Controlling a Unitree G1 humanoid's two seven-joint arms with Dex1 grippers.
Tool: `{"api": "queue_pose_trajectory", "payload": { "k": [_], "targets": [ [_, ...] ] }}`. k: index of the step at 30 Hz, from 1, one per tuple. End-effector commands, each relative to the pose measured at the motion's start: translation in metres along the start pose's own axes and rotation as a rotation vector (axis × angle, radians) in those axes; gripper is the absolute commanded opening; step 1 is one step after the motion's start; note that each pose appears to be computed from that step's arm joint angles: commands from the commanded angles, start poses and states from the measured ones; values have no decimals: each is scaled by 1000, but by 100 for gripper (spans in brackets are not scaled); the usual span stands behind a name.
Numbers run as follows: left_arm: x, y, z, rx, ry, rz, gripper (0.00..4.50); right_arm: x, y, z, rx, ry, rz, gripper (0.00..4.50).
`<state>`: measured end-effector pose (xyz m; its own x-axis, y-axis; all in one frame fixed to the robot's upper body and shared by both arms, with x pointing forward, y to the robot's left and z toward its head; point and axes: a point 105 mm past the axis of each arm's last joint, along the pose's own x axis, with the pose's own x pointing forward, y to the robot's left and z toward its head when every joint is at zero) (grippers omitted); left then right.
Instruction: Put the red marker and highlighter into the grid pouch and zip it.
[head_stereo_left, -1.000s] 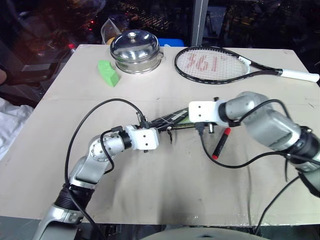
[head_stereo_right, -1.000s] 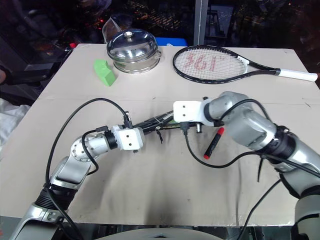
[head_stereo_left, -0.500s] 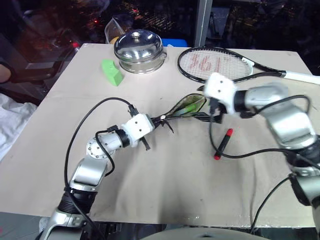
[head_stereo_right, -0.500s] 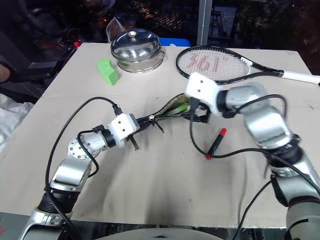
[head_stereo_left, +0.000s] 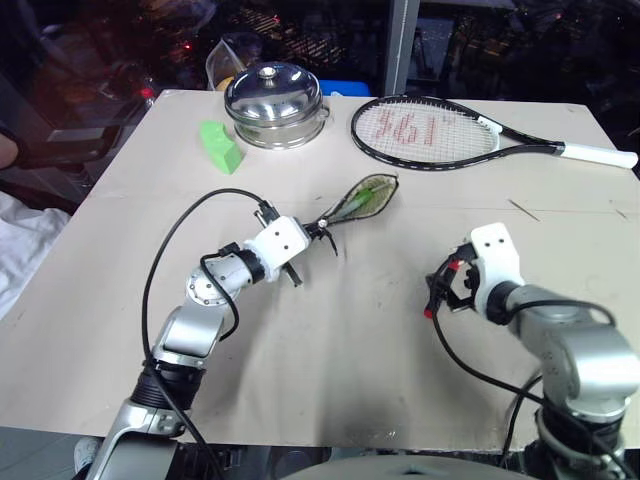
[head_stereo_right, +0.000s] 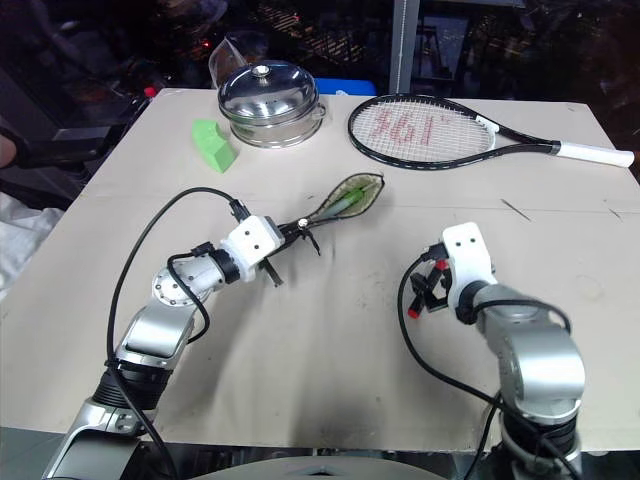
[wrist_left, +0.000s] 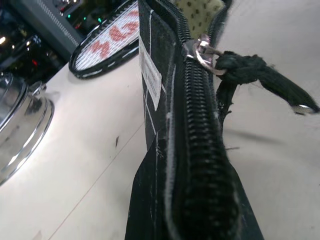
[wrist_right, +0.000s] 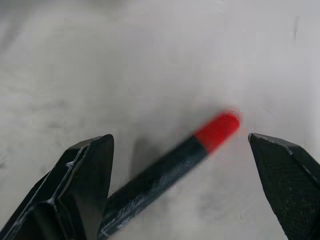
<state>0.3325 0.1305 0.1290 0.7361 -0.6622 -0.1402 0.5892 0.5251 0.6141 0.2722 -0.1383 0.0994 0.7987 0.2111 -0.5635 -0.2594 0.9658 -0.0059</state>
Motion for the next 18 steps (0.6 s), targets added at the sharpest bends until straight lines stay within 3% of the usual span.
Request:
{"api": "queue_pose_trajectory", "payload": {
  "k": [1,4,5,7,12,15,18],
  "targets": [
    [3,1,9,31,-44,-5,0,4,-3,-3,88,3,-75,437],
    [4,-5,8,30,-49,-26,0,14,9,-21,113,89,-34,437],
    [4,-7,7,32,-50,-33,0,16,11,-27,89,119,-19,413],
    [4,-9,6,35,-53,-41,0,14,12,-33,32,143,3,354],
    [3,-10,4,37,-55,-42,0,4,7,-27,-135,139,57,134],
    [4,-12,3,35,-59,-40,0,-10,-4,-21,-365,179,91,27],
    [3,-12,1,34,-60,-37,0,-19,-6,-11,-529,156,151,26]
  ]
}}
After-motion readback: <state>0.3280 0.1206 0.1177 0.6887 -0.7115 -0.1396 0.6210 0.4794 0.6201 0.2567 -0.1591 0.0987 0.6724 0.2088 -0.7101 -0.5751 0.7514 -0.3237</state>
